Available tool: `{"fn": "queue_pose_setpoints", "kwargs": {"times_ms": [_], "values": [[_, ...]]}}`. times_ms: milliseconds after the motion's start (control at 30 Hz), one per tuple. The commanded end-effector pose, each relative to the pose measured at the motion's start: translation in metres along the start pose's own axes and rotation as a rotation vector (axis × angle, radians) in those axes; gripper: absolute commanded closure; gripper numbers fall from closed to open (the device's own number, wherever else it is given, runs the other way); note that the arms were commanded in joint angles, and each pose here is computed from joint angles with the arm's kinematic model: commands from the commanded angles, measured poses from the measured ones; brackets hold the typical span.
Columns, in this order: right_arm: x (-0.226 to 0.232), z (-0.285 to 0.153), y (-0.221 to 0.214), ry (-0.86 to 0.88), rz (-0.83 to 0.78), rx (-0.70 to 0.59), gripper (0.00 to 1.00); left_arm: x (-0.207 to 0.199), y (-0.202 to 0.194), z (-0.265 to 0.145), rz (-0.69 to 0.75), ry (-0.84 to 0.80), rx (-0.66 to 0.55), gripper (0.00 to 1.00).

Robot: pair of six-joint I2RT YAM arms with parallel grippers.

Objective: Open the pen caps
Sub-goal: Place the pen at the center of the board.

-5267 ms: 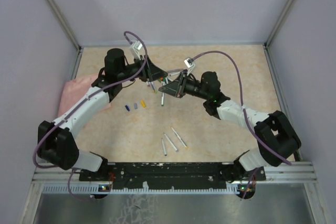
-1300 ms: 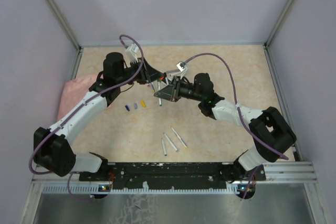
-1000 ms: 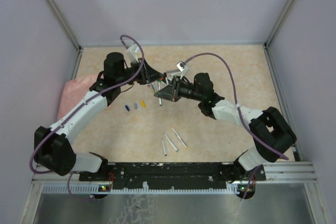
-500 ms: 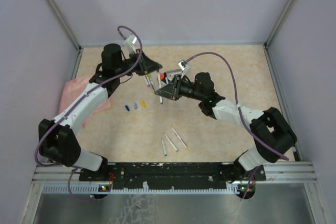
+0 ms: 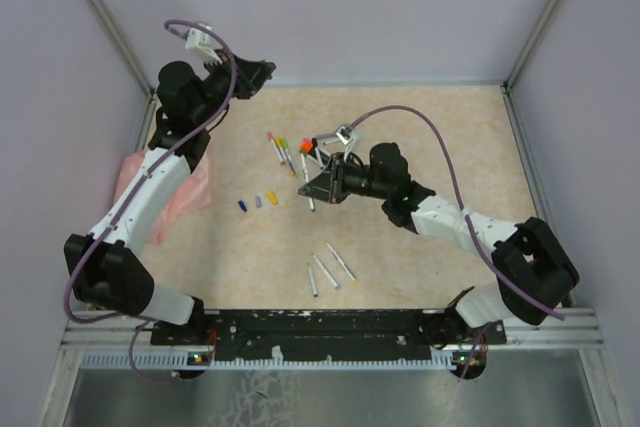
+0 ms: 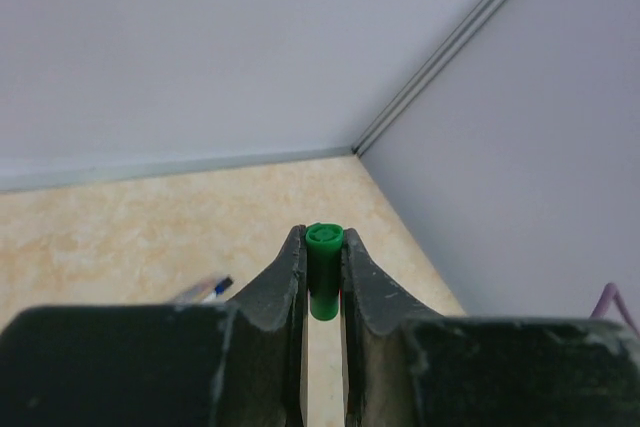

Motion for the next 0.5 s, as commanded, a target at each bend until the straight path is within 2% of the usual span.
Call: {"fn": "queue_pose_setpoints", "kwargs": {"times_ms": [0,300,467], "values": [[-0.003,-0.015,0.004,-0.135,-0.140,0.004,1.00,0.007,-0.040,-0.028,-0.007,0.062,0.145,1.00],[-0.055,-0.050,-0.031,-0.440,-0.163,0.116,1.00,0.029,-0.169,-0.105,-0.199,0.316,0.564,1.00],[-0.073,-0.061,-0.047,-0.520,-0.131,0.144,1.00,0.033,-0.221,-0.120,-0.200,0.487,0.755,1.00]]}}
Point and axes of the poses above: each gripper's point midway between its finger pads, its own z axis out along the fingers, its own x axis along the line the jaws close on, y = z × x, the point moved 5 cm from there along -z, back along the fingers, and after that the axes turned 11 degrees about z, right-handed, at the moved point
